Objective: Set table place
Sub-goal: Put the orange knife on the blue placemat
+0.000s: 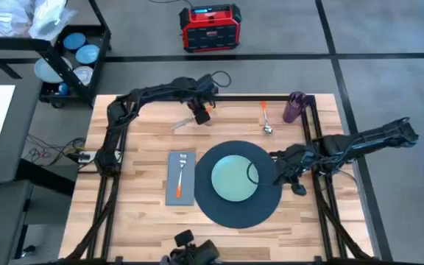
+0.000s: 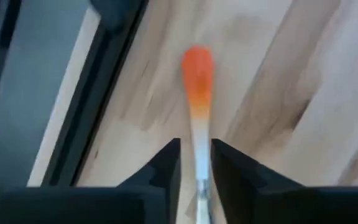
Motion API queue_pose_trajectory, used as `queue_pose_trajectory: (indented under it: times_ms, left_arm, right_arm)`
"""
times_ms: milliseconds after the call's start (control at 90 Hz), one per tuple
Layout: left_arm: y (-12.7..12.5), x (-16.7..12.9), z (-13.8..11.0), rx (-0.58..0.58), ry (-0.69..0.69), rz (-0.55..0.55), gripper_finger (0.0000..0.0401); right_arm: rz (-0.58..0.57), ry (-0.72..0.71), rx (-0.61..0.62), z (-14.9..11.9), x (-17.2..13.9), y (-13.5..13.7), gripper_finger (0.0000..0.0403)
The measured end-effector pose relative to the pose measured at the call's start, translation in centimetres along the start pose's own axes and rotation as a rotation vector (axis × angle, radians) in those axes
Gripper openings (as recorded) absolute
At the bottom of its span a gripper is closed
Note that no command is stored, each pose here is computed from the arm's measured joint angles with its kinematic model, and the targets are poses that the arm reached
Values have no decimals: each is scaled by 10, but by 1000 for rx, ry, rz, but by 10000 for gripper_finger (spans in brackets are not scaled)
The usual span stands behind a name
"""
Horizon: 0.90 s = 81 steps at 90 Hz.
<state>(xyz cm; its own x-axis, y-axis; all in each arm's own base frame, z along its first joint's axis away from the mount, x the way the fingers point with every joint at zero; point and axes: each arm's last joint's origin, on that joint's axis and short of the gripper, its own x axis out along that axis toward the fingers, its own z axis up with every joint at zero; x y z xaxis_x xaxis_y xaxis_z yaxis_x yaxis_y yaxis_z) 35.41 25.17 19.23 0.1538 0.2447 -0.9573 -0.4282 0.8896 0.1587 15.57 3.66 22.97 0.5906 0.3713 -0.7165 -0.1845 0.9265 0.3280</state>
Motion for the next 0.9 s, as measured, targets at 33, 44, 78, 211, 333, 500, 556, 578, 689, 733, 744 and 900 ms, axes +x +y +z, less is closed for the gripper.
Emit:
queue_pose_trajectory:
  times_ms: [33,44,78,211,333,500,556,578,689,733,744,900]
  left_arm:
    - [1,3,-2,-2,6,5,105]
    - [1,3,-2,-3,6,5,107]
    - [1,5,-2,-9,2,4,114]
    - [1,8,-2,-22,-18,3,131]
    - [1,11,-4,-21,-18,4,133]
    - [-1,22,-9,-25,-27,3,133]
    - [-1,23,-8,-27,-40,5,133]
    - [-1,24,-9,-28,-39,2,133]
    - [-4,31,-17,-26,-4,-14,133]
    - [-3,34,-20,-31,4,-15,133]
    - [-3,35,-20,-33,4,-16,133]
    - [-4,43,-25,-54,20,-31,134]
  right_arm:
    - [0,-1,0,0,0,0,16]
    - [0,-1,0,0,0,0,16]
    - [0,-1,0,0,0,0,16]
    - [1,0,5,0,0,0,16]
    - [2,-1,7,0,0,0,16]
    - [3,0,7,0,0,0,16]
    - [3,0,7,0,0,0,16]
    - [3,-1,7,0,0,0,16]
    - [4,-1,7,0,0,0,16]
    - [4,0,7,0,0,0,16]
    - [4,0,7,0,0,0,16]
    - [5,-7,5,1,0,0,16]
